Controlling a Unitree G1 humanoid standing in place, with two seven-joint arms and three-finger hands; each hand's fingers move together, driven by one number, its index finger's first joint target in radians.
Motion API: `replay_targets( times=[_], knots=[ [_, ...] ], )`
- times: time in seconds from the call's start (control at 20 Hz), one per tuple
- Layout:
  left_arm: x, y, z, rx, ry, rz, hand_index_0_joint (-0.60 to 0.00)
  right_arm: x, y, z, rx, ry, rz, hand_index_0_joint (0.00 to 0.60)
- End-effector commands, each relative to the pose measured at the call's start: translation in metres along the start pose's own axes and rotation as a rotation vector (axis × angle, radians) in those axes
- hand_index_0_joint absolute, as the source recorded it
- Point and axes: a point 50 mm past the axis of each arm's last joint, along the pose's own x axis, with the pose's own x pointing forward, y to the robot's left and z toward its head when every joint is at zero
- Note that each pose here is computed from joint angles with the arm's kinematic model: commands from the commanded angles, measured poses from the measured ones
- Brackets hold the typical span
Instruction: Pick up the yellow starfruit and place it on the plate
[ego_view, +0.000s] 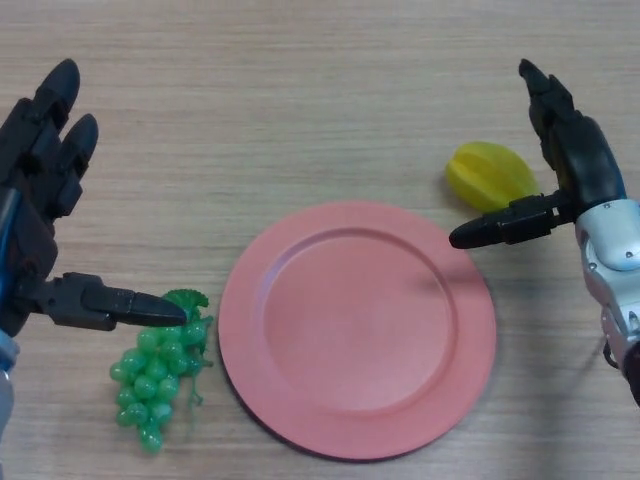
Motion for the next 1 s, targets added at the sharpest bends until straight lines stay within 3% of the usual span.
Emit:
replay_targets(
  times=[0.05, 0.1, 0.25, 0.3, 0.45, 0.5, 0.6, 0.85, 1.0],
  knots=[
    [-0.002, 0.019, 0.040, 0.107, -0.247, 0.042, 0.000, 0.015, -0.034, 0.054, -0.070, -0.259, -0.140, 0.000],
    [-0.002, 0.019, 0.041, 0.109, -0.249, 0.044, 0.000, 0.016, -0.034, 0.054, -0.078, -0.255, -0.143, 0.151],
    [-0.003, 0.022, 0.041, 0.110, -0.256, 0.053, 0.000, 0.018, -0.032, 0.051, -0.166, -0.237, -0.160, 0.500],
    [-0.004, 0.024, 0.040, 0.110, -0.255, 0.059, 0.000, 0.019, -0.028, 0.047, -0.312, -0.226, -0.153, 0.600],
    [-0.004, 0.025, 0.039, 0.105, -0.249, 0.064, 0.000, 0.018, -0.023, 0.041, -0.466, -0.222, -0.131, 0.600],
    [-0.005, 0.026, 0.040, 0.105, -0.250, 0.066, 0.000, 0.018, -0.021, 0.035, -0.571, -0.195, -0.095, 0.600],
    [-0.006, 0.027, 0.039, 0.100, -0.250, 0.069, 0.000, 0.017, -0.021, 0.032, -0.619, -0.193, -0.101, 0.600],
    [-0.007, 0.029, 0.040, 0.102, -0.249, 0.076, 0.000, 0.019, -0.024, 0.035, -0.672, -0.199, -0.115, 0.600],
    [-0.008, 0.029, 0.043, 0.094, -0.257, 0.076, 0.000, 0.019, -0.032, 0.043, -0.618, -0.223, -0.150, 0.600]
  ],
)
